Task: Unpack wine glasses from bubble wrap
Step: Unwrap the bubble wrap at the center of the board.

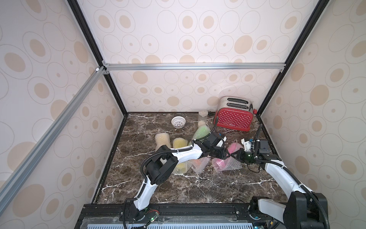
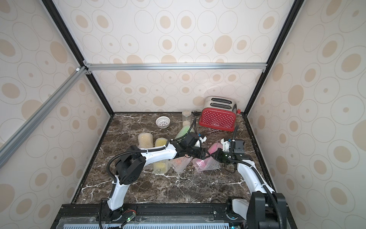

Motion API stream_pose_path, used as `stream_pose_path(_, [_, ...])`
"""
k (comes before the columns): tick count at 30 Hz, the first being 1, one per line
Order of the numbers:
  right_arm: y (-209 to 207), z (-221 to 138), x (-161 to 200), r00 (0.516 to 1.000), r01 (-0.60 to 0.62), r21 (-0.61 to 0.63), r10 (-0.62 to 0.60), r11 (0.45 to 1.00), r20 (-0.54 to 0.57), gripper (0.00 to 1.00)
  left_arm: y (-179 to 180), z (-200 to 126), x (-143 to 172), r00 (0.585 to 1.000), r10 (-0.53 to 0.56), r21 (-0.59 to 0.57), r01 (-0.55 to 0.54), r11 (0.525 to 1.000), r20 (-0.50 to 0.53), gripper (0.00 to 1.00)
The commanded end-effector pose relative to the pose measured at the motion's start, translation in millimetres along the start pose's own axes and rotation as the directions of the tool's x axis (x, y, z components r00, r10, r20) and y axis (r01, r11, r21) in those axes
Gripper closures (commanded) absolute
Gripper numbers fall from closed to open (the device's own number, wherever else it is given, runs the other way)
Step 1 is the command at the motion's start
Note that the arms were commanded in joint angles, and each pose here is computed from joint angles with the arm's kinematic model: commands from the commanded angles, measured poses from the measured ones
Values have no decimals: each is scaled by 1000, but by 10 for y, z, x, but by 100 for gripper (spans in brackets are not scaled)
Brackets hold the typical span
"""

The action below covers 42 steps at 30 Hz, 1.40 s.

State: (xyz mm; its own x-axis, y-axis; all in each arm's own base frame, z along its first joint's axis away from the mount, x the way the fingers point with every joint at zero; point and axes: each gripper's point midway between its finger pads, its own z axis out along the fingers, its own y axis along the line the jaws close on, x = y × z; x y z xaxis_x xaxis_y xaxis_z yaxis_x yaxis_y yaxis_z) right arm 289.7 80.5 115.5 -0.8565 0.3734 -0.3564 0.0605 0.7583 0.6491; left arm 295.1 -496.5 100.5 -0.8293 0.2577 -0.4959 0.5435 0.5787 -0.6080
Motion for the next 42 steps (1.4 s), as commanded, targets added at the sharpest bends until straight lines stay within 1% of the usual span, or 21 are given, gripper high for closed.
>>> stream_pose_path(1, [120,-38,-64,1000,18,-42,-17,999,15,100,-60,58,-56,999,32,23,-32,999,6,49])
stream_pose_path(3, [100,-42,-54,1000,17,-33,-17,999,15,100,-39,83,-49,1000,28,24,-28,999,5,55])
stream_pose_path(6, [39,-60,-34,1000,24,7,-24,1000,11,100,19,98,-38,1000,20,4,-20,1000,5,73])
stream_pose_path(7, [-15,-77,-35,1000,20,44,-21,999,13,100,50,83,-53,1000,13,-4,-13,1000,10,78])
stream_pose_path(8, [-94,-101,-40,1000,11,96,-13,995,19,100,67,60,-75,1000,7,-9,-7,1000,19,86])
stream_pose_path(9, [-190,-135,-48,1000,-1,158,-3,987,25,100,92,32,-103,1000,-4,-12,4,1000,31,91])
stream_pose_path(12, [-411,-220,-43,999,-41,283,32,958,36,100,148,-82,-191,996,-42,2,42,999,73,97])
stream_pose_path(14, [-522,-272,-45,996,-83,323,69,943,55,100,192,-151,-218,992,-73,15,72,997,99,98])
stream_pose_path(18, [-713,-415,-94,983,-168,369,126,914,136,100,347,-287,-205,977,-157,44,152,987,142,100])
stream_pose_path(21, [-835,-529,-115,971,-218,400,157,890,180,100,470,-389,-178,963,-209,52,203,978,171,100])
stream_pose_path(27, [-1085,-727,-106,945,-309,458,215,834,245,100,662,-560,-175,940,-260,30,260,965,219,100])
stream_pose_path(29, [-1138,-762,-94,941,-324,461,230,826,250,100,731,-601,-140,935,-278,21,281,960,220,99])
stream_pose_path(31, [-1136,-768,-99,944,-315,461,226,829,239,100,768,-615,-134,934,-280,16,284,959,222,97])
stream_pose_path(34, [-1105,-740,-109,951,-297,447,217,844,222,100,735,-604,-172,940,-265,22,267,963,213,88])
stream_pose_path(37, [-1081,-692,-128,959,-275,432,209,859,193,100,644,-579,-239,956,-228,23,228,973,185,76])
stream_pose_path(39, [-995,-600,-154,963,-262,375,218,889,157,96,574,-596,-307,966,-186,4,188,982,178,67])
stream_pose_path(40, [-979,-569,-151,964,-263,361,226,895,141,95,548,-603,-337,970,-166,-7,169,986,176,61])
stream_pose_path(42, [-963,-527,-150,965,-261,347,233,901,121,91,492,-613,-408,977,-121,-26,128,991,177,55])
